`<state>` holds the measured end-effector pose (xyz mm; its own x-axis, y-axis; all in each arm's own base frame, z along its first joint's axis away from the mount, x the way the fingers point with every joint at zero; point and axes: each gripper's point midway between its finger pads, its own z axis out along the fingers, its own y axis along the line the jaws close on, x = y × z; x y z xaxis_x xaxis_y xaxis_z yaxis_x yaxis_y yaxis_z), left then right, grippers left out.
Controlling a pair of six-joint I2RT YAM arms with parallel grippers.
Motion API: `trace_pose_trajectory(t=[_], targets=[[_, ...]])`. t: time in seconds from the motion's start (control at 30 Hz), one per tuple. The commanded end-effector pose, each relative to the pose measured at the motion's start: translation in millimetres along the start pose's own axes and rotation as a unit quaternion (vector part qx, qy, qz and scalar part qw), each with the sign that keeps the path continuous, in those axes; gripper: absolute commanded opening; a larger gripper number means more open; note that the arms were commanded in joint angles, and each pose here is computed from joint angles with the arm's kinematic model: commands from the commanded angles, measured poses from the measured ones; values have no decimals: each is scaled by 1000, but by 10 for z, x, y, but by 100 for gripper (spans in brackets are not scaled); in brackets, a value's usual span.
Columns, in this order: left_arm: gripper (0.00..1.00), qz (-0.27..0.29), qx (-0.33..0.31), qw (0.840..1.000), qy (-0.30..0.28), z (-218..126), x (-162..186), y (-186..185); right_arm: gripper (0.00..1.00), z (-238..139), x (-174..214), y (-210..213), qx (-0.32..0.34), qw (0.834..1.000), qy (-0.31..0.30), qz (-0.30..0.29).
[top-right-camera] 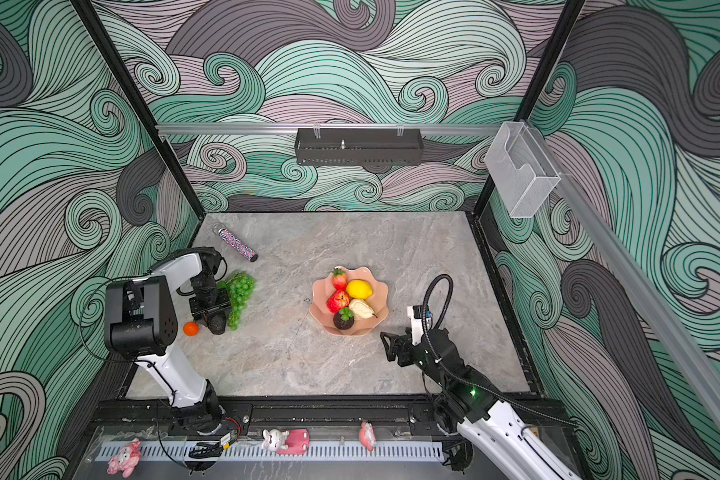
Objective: Place and organize the fake fruits in the fruit bowl
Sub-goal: 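Lower the left gripper onto the dark avocado and grasp it, then lift the avocado and carry it toward the bowl with the left gripper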
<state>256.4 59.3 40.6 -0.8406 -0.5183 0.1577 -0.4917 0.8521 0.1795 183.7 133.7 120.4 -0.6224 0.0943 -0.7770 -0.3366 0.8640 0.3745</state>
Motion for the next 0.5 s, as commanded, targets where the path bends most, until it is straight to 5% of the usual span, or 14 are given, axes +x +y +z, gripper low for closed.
trace_pose_trajectory(t=[0.0, 0.23, 0.47], targets=[[56, -7, 19, 1000, 10, 52, 25, -51, 87, 16, 9, -7, 0, 1000, 0, 0], [56, -30, 75, 996, -47, -214, 93, -100, 87, 16, 0, -16, 3, 1000, -2, 0], [54, -69, 199, 969, -128, -754, 339, -217, 86, 35, 12, -14, 5, 1000, 5, 1]])
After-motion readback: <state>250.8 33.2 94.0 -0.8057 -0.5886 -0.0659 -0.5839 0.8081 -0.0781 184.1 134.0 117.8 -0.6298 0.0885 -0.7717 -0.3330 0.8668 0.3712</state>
